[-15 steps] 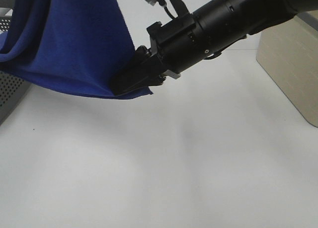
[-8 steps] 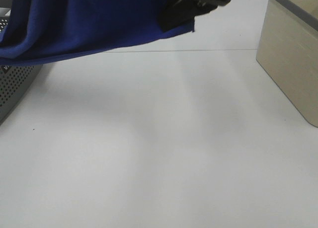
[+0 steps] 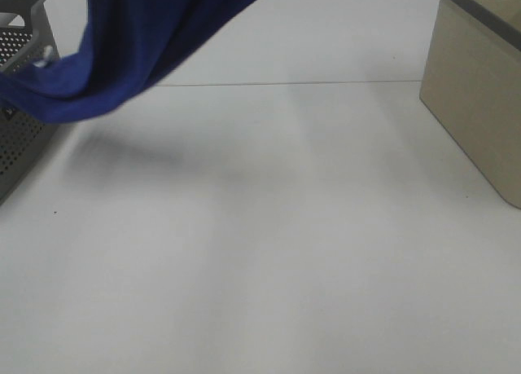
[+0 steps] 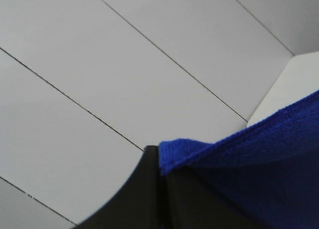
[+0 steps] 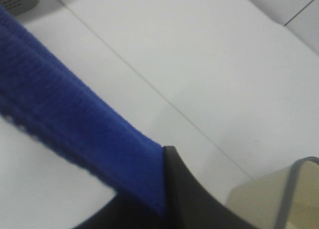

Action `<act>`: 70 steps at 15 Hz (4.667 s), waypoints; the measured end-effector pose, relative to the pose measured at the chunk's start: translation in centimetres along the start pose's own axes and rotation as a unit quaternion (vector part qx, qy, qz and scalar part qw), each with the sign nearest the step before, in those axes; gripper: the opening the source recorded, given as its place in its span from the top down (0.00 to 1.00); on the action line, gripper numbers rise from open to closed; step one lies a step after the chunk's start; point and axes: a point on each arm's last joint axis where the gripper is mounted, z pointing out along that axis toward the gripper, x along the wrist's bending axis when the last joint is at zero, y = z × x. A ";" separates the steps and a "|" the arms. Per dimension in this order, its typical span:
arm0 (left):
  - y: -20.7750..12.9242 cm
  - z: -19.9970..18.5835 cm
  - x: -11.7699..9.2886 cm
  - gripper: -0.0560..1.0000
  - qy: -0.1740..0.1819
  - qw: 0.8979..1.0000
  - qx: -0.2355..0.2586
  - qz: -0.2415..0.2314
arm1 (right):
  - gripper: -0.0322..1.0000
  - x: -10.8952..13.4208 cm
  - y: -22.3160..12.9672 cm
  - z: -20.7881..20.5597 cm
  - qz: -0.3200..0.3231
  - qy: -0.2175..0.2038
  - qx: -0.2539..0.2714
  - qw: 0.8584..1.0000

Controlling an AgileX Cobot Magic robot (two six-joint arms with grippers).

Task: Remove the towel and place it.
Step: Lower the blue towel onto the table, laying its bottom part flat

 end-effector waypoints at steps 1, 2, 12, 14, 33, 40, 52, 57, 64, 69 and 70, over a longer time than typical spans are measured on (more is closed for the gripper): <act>0.0 0.1 0.1 0.95 0.002 1.000 -0.007 0.000 | 0.95 -0.3 0.2 -0.3 -0.001 -0.014 -0.006 1.000; -0.2 0.6 0.3 0.95 0.008 1.000 -0.018 -0.001 | 0.95 -0.9 0.5 -0.7 0.001 -0.043 -0.015 0.999; -2.5 5.5 -1.7 0.95 0.000 0.997 -0.055 0.046 | 0.95 -4.5 2.5 -2.2 -0.023 -0.251 -0.119 0.960; -2.8 6.1 -2.2 0.95 0.000 0.996 -0.051 0.074 | 0.95 -4.9 2.8 -2.5 -0.025 -0.273 -0.139 0.952; -17.5 21.7 2.0 0.95 0.084 0.989 -0.106 0.063 | 0.95 -7.8 6.5 11.5 0.001 -0.285 -0.270 0.920; -18.4 23.2 1.0 0.95 0.081 0.990 -0.116 0.011 | 0.95 -8.8 5.4 12.2 0.057 -0.282 -0.236 0.928; -18.3 20.8 -3.2 0.95 0.059 0.929 0.250 -0.266 | 0.95 -5.9 3.1 11.7 0.086 -0.125 -0.053 0.987; -15.9 17.1 -1.2 0.95 -0.033 0.897 0.336 -0.284 | 0.95 -5.6 2.8 9.8 0.100 -0.101 -0.020 0.990; -10.5 11.1 3.1 0.95 -0.091 0.898 0.308 -0.301 | 0.95 -4.5 3.1 2.4 0.124 -0.027 -0.018 0.992; -9.2 9.5 4.0 0.95 -0.104 0.899 0.287 -0.314 | 0.95 -3.9 2.7 -0.4 0.130 0.005 0.002 0.991; -9.2 9.3 4.1 0.95 -0.104 0.900 0.289 -0.310 | 0.95 -3.7 2.7 -0.6 0.127 0.012 0.003 0.992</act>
